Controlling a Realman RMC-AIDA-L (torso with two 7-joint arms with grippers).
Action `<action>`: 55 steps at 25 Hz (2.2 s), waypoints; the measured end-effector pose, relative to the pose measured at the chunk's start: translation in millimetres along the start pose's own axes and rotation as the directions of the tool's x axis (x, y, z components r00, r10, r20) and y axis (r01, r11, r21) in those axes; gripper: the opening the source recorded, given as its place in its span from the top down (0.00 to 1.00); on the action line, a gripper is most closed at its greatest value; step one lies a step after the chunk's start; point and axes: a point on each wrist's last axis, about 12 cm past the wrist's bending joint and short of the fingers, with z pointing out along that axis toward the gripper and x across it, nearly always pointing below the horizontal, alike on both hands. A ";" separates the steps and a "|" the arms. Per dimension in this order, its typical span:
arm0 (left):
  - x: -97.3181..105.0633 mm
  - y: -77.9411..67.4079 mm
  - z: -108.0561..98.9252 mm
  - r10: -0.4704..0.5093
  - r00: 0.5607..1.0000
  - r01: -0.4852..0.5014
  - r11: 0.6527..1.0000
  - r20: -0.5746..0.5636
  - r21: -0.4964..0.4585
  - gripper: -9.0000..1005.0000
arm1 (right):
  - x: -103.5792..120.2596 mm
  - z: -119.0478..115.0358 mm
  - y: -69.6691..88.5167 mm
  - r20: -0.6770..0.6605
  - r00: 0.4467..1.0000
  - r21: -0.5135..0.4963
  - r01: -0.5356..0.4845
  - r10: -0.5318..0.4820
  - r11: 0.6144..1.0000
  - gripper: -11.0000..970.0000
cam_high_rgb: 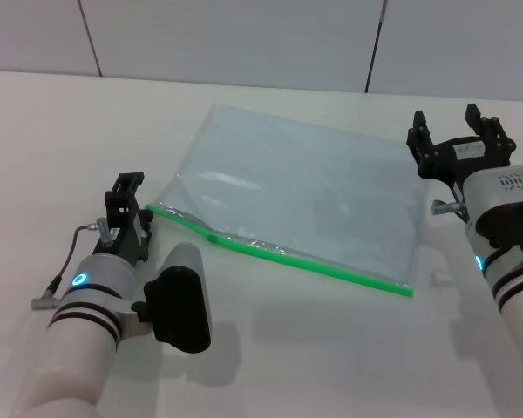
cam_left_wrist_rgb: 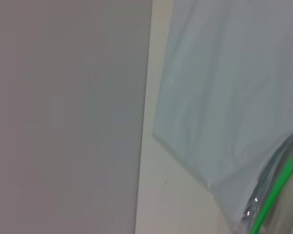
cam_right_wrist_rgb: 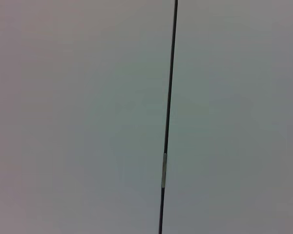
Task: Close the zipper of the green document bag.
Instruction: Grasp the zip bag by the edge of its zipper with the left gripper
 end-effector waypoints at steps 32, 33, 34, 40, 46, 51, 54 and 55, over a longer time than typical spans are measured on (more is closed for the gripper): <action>-0.3 1.2 8.6 -0.020 1.000 0.020 1.000 0.024 0.005 0.41 | -0.3 -0.4 1.1 0.000 1.000 -0.003 -0.003 0.003 1.000 0.28; -0.2 1.2 8.7 -0.025 0.999 0.025 1.000 0.024 0.005 0.41 | -0.3 -0.4 1.1 0.000 1.000 -0.003 -0.003 0.003 1.000 0.28; -0.2 1.2 8.7 -0.025 0.999 0.025 1.000 0.024 0.005 0.41 | -0.3 -0.4 1.1 0.000 1.000 -0.003 -0.003 0.003 1.000 0.28; -0.8 2.5 10.2 -0.054 0.998 0.054 0.999 0.027 0.004 0.41 | -0.1 -0.4 1.1 0.000 1.000 -0.003 -0.002 0.002 1.000 0.28; -1.8 2.8 11.3 -0.063 0.997 0.063 0.998 0.032 0.009 0.41 | 0.0 -0.5 1.5 -0.001 1.000 -0.003 -0.003 0.003 1.000 0.28; -2.5 4.5 13.0 -0.056 0.998 0.056 0.998 0.038 0.005 0.41 | -0.1 -0.6 1.7 0.000 1.000 -0.004 -0.003 0.003 1.000 0.28; -2.6 5.9 14.6 -0.050 0.998 0.050 0.999 0.040 0.000 0.41 | -0.2 -0.6 1.7 0.000 1.000 -0.004 -0.004 0.004 1.000 0.28; -2.9 6.1 14.9 -0.049 0.998 0.049 0.999 0.042 0.000 0.41 | -0.2 -0.6 1.8 0.000 1.000 -0.004 -0.004 0.004 1.000 0.28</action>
